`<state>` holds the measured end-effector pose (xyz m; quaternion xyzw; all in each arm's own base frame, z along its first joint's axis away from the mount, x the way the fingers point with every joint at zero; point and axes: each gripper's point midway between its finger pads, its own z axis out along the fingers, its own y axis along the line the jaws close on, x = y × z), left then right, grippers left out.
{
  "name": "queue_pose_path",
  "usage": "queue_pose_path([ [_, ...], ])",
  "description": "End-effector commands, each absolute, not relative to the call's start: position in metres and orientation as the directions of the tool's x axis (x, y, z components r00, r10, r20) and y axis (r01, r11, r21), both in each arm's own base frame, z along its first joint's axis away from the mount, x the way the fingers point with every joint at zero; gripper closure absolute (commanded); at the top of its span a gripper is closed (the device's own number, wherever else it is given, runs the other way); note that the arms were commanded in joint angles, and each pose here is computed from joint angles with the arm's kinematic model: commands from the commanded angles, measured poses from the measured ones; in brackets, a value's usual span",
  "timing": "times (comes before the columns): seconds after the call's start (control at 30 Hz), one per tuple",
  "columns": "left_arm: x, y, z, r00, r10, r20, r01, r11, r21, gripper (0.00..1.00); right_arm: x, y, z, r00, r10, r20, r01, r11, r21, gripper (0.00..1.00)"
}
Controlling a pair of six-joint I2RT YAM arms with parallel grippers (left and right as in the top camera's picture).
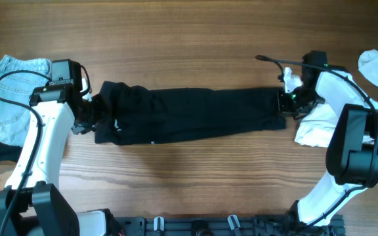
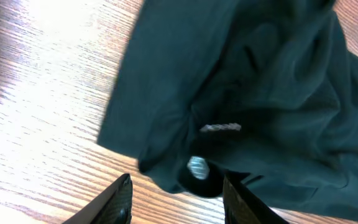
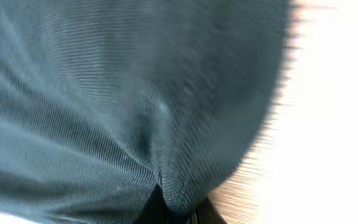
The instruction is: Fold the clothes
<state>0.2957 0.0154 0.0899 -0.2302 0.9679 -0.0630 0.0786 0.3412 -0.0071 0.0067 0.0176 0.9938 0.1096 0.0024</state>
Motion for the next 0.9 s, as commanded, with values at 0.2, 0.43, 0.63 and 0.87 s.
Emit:
queue_pose_path([
  [0.2,0.3,0.015,0.098,-0.872,-0.468,-0.143,-0.442,0.878,-0.184,0.53,0.38,0.037,0.086,-0.995,-0.082,-0.06,-0.086,0.994,0.067,0.96],
  [0.43,0.297,0.015,0.097,-0.874,-0.469,-0.13,-0.444,0.878,-0.179,0.53,0.361,0.136,0.074,-0.955,-0.295,-0.043,-0.297,0.952,0.07,0.95],
  [0.63,0.297,0.015,0.097,-0.874,-0.469,-0.13,-0.444,0.878,-0.179,0.53,0.345,0.172,0.064,-0.926,-0.377,-0.02,-0.377,0.919,0.113,0.93],
  [0.87,0.298,0.015,0.097,-0.873,-0.469,-0.134,-0.443,0.878,-0.181,0.53,0.328,0.165,0.053,-0.924,-0.379,0.047,-0.372,0.921,0.113,0.87],
])
